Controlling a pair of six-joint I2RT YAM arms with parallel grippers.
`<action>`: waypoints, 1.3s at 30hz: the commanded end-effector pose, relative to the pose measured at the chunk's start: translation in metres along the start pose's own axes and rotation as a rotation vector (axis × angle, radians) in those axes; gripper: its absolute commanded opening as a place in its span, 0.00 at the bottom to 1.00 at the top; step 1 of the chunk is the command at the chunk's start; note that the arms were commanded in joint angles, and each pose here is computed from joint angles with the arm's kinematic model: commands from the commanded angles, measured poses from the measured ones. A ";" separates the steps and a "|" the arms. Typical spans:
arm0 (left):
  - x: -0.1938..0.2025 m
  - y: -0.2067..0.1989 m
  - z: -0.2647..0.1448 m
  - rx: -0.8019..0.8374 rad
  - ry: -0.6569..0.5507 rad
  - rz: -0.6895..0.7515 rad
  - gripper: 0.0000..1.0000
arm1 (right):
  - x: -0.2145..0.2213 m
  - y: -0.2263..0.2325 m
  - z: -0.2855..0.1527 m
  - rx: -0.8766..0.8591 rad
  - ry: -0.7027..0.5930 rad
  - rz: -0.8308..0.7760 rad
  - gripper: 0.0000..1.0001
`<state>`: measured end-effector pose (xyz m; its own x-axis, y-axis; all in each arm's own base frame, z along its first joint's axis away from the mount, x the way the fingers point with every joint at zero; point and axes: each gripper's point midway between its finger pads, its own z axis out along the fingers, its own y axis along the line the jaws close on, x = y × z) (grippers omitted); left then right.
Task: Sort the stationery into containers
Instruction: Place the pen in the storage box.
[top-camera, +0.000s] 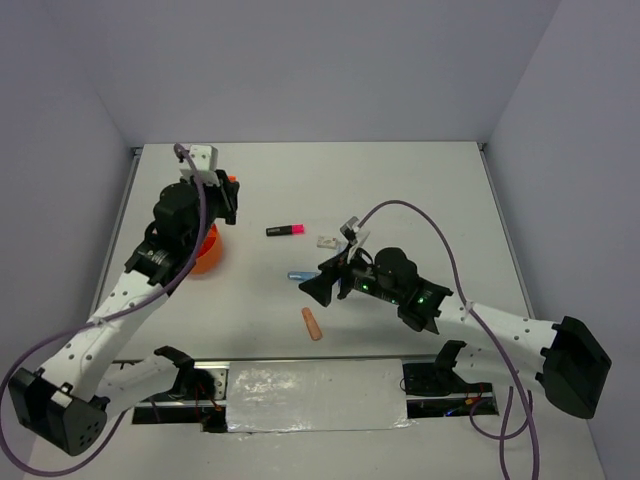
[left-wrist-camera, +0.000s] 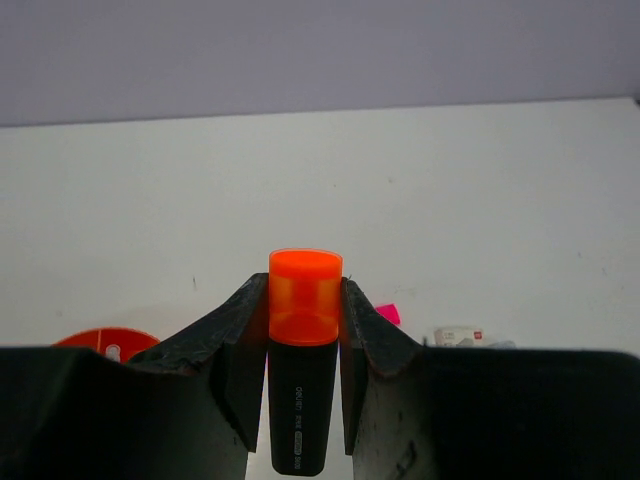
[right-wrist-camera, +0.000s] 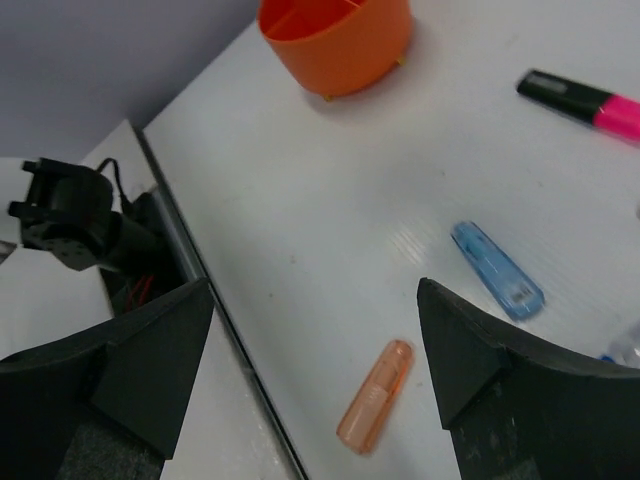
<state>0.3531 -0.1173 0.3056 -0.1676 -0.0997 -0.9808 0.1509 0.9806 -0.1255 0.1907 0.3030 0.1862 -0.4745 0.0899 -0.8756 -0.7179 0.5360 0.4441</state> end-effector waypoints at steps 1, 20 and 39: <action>-0.056 -0.003 -0.025 0.039 -0.193 -0.047 0.00 | -0.063 0.053 0.007 -0.213 -0.153 -0.116 0.90; -0.059 -0.013 -0.065 0.147 -0.234 -0.083 0.00 | -0.102 0.061 0.039 -0.098 -0.261 -0.137 0.85; 0.029 0.055 0.065 0.089 -0.150 0.268 0.00 | -0.057 0.032 -0.011 -0.045 -0.240 -0.141 0.85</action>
<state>0.4010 -0.0838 0.2255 -0.1030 0.1297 -0.9862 0.2444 0.9644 0.1013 0.1918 0.3088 0.2427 -0.2675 0.1892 -0.9448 -0.7836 0.5279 0.3276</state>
